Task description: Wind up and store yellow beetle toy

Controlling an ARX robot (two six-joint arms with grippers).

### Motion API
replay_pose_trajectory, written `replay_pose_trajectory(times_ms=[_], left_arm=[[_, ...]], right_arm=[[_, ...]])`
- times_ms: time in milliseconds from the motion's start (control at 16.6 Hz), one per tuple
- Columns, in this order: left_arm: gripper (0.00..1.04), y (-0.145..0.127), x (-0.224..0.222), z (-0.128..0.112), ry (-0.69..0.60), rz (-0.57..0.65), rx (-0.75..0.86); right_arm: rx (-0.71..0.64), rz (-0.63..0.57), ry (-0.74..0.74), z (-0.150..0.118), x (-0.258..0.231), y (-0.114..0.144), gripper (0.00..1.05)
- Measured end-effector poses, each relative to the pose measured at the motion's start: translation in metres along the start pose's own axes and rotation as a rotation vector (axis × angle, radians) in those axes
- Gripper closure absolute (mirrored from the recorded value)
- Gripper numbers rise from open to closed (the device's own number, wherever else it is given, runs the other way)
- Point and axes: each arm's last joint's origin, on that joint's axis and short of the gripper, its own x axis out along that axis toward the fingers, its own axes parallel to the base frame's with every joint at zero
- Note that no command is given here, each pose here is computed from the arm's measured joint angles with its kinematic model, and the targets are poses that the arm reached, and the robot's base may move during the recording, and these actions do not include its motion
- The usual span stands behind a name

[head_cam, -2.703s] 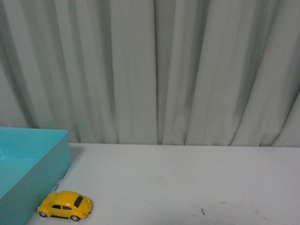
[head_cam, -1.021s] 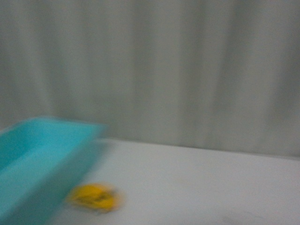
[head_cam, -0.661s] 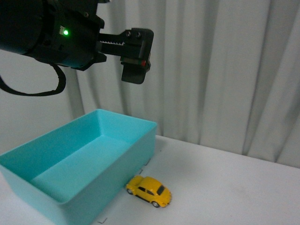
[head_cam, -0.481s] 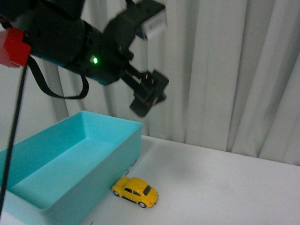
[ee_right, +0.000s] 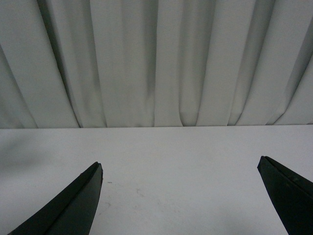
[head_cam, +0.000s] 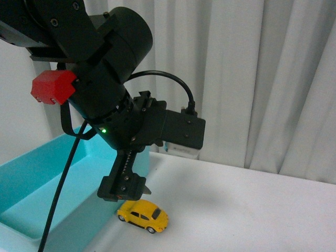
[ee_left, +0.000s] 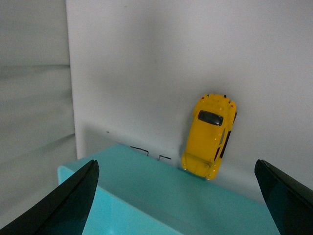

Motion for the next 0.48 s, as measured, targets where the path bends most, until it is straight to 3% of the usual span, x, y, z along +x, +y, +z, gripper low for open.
replay_pose_trajectory(times_ms=[240,481], left_arm=[[0.07,-0.009,0.022,0.005,0.095,-0.096,0.216],[0.07,-0.018,0.05,0.003,0.145,-0.174,0.206]], right_arm=[[0.0,0.0,0.0,0.0,0.0,0.0,0.07],[0.0,0.0,0.0,0.0,0.0,0.0,0.07]])
